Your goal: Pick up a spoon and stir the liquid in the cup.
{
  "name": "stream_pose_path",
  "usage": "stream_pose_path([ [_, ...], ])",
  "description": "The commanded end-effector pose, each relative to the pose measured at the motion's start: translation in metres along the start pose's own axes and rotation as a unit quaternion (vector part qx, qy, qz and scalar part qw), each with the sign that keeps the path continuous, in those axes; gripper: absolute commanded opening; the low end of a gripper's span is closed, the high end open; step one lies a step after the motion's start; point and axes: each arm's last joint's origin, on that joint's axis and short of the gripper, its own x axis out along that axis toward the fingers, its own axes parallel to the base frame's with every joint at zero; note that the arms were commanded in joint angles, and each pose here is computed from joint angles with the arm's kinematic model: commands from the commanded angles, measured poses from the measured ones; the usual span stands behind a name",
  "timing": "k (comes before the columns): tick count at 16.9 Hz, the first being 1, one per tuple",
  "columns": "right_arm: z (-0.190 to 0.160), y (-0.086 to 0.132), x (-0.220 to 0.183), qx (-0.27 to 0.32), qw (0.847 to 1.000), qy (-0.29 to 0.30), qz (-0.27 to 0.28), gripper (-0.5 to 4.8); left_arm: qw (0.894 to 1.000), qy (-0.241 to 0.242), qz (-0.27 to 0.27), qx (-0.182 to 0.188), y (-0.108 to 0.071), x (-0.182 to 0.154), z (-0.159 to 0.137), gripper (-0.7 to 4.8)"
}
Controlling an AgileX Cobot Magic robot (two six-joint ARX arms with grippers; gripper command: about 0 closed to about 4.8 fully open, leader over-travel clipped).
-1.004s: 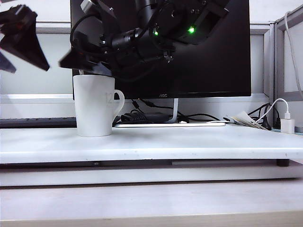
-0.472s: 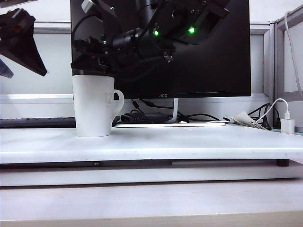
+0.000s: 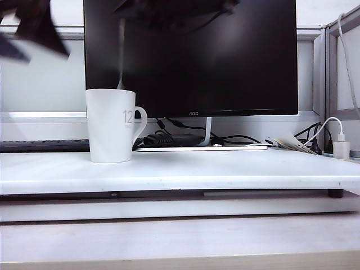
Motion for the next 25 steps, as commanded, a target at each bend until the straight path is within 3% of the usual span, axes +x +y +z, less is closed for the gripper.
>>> stream_pose_path([
  [1, 0.009, -0.015, 0.003, 0.074, 0.996, 0.045, 0.013, -0.06, 0.998, -0.055, -0.021, 0.003, 0.000, -0.001, 0.013, 4.66],
  [5, 0.012, -0.023, 0.020, 0.078, 0.995, 0.048, 0.036, -0.06, 0.998, -0.054, -0.023, 0.002, 0.000, 0.002, 0.012, 4.66],
  [12, -0.033, -0.039, 0.043, 0.091, 0.993, 0.066, 0.036, -0.06, 0.998, -0.051, -0.023, 0.000, 0.000, 0.006, 0.011, 4.66],
  [16, -0.038, -0.035, 0.043, 0.099, 0.986, 0.081, 0.106, -0.06, 0.999, -0.049, -0.019, 0.006, 0.001, 0.006, 0.010, 4.66],
  [18, -0.048, -0.039, 0.040, 0.118, 0.982, 0.124, 0.082, -0.06, 0.999, -0.049, -0.019, 0.006, 0.001, 0.006, 0.010, 4.66],
  [20, -0.053, -0.041, 0.038, 0.096, 0.984, 0.146, 0.037, -0.06, 0.999, -0.047, -0.019, 0.005, 0.001, 0.006, 0.010, 4.66],
  [23, -0.030, -0.046, 0.044, 0.049, 0.995, 0.091, -0.009, -0.06, 0.999, -0.039, -0.020, 0.004, 0.000, 0.006, 0.008, 4.66],
  [25, -0.018, -0.042, 0.047, 0.030, 0.997, 0.056, 0.039, -0.06, 0.999, -0.039, -0.020, 0.004, 0.000, 0.006, 0.008, 4.66],
])
